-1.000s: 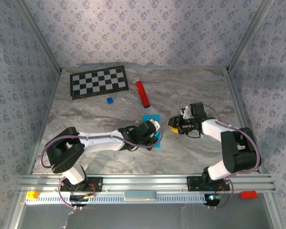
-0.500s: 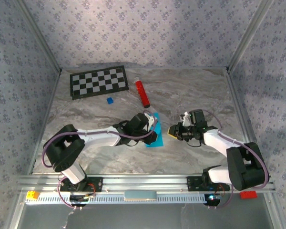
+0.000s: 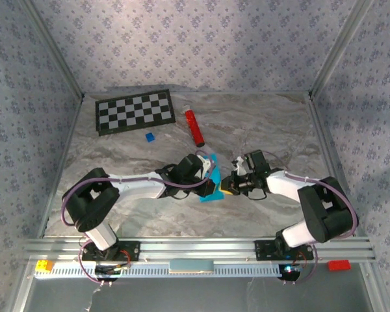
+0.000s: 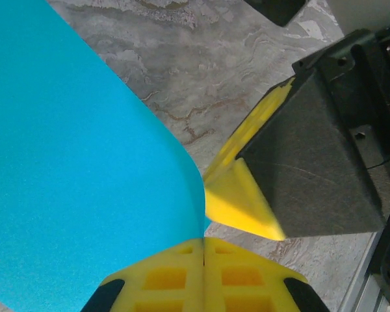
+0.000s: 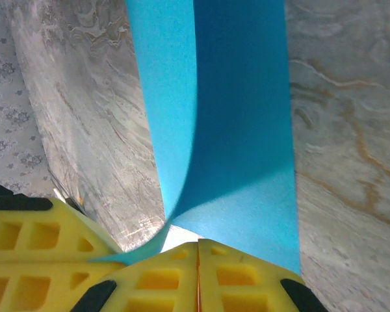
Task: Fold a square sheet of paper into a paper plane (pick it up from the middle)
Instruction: Fold the triangle a second time at the center of the table.
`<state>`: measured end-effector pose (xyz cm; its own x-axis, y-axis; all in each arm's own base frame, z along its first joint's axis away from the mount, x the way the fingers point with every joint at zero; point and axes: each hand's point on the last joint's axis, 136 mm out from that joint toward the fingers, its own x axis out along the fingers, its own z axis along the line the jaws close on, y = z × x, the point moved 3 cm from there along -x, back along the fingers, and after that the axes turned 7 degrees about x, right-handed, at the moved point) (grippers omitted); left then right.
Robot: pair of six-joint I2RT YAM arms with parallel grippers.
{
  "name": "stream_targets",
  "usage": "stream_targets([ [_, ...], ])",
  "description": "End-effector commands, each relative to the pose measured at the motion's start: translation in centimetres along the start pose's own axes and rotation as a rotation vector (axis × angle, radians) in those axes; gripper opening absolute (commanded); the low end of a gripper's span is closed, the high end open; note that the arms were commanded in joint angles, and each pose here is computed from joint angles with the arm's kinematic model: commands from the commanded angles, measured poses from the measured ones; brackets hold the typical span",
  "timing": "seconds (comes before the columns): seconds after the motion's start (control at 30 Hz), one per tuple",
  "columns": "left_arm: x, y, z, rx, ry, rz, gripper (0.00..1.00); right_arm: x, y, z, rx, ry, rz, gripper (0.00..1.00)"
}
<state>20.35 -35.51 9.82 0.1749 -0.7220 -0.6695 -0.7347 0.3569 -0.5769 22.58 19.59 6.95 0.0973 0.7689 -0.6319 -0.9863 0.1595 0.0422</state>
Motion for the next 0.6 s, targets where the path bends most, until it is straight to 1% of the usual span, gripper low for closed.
stream_targets([
  [0.0,0.1,-0.5,-0.4,-0.004,0.019,-0.002,0.00,0.6,-0.4,-0.1,-0.013,0.032,0.013,0.08],
  [0.2,0.1,-0.6,-0.2,-0.005,0.014,-0.007,0.00,1.6,-0.4,-1.1,0.016,0.073,0.037,0.07],
  [0.23,0.2,-0.5,-0.2,-0.007,0.012,-0.005,0.00,1.7,-0.3,-1.4,-0.012,0.086,0.042,0.07],
  [0.3,0.2,-0.5,-0.2,-0.008,0.012,-0.006,0.00,1.8,-0.1,-2.0,-0.012,0.116,0.054,0.07],
  [0.57,0.1,-0.4,0.4,-0.022,-0.007,-0.006,0.00,1.5,0.8,-5.3,-0.052,0.343,0.069,0.06],
])
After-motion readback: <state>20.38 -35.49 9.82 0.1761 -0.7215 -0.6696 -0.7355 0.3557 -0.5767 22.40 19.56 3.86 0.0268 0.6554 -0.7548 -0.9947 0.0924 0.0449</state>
